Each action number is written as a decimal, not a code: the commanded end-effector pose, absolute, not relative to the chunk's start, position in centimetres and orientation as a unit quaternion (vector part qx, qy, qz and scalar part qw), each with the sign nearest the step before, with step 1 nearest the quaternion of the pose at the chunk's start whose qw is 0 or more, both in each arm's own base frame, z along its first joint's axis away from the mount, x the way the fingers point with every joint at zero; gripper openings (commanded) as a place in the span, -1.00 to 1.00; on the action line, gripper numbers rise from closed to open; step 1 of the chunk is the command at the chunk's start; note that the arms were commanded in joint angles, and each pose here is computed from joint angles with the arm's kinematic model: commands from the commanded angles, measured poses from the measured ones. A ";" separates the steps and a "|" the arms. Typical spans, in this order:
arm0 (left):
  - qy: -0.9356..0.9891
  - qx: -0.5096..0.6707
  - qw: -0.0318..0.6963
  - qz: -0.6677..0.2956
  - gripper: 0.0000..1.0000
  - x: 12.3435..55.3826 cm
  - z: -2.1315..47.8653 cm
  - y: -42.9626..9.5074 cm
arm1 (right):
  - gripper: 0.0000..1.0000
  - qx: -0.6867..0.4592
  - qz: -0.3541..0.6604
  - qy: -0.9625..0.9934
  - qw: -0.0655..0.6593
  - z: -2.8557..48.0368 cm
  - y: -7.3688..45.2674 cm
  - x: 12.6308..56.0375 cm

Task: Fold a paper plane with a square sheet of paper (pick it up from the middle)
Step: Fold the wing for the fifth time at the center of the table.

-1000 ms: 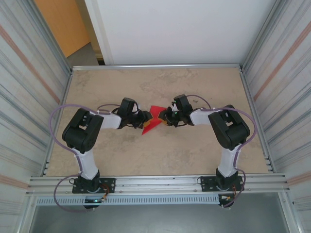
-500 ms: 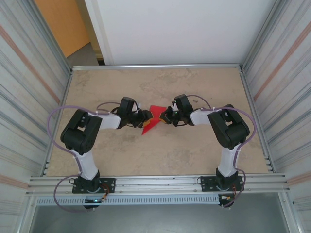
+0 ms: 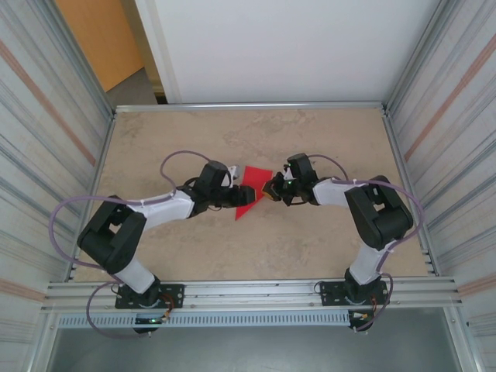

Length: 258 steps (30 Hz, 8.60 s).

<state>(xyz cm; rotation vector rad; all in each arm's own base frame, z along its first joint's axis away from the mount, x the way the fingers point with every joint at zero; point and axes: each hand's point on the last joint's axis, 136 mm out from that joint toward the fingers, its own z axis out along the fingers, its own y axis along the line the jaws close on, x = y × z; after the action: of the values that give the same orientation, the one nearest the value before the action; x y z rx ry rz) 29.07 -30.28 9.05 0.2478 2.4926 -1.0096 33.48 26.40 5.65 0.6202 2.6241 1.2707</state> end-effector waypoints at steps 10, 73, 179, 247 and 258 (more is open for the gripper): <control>0.882 0.273 0.313 -0.221 0.14 28.7 8.4 -31.9 | -1.00 0.274 0.402 0.872 0.053 7.0 24.2 31.9; 0.858 0.357 0.343 -0.138 -0.78 27.9 2.5 -33.6 | 0.16 0.286 0.356 0.887 0.073 7.5 19.4 34.4; 0.904 0.087 0.095 -0.407 -0.17 26.7 2.5 -29.2 | 0.34 0.041 0.156 0.987 0.022 -2.5 21.8 31.6; 0.909 0.071 0.110 -0.397 -0.60 27.9 7.1 -32.9 | 0.15 0.043 0.118 0.992 -0.026 -6.2 21.4 30.0; 0.920 0.058 0.088 -0.378 -0.67 28.3 4.7 -33.2 | 0.12 0.046 0.115 0.992 -0.034 -6.5 21.3 29.7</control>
<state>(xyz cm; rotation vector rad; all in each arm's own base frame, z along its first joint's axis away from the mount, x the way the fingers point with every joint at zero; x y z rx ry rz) 27.88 -32.51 4.38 0.1713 2.7480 -1.1117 32.47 22.92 1.22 0.1182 3.0474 0.5564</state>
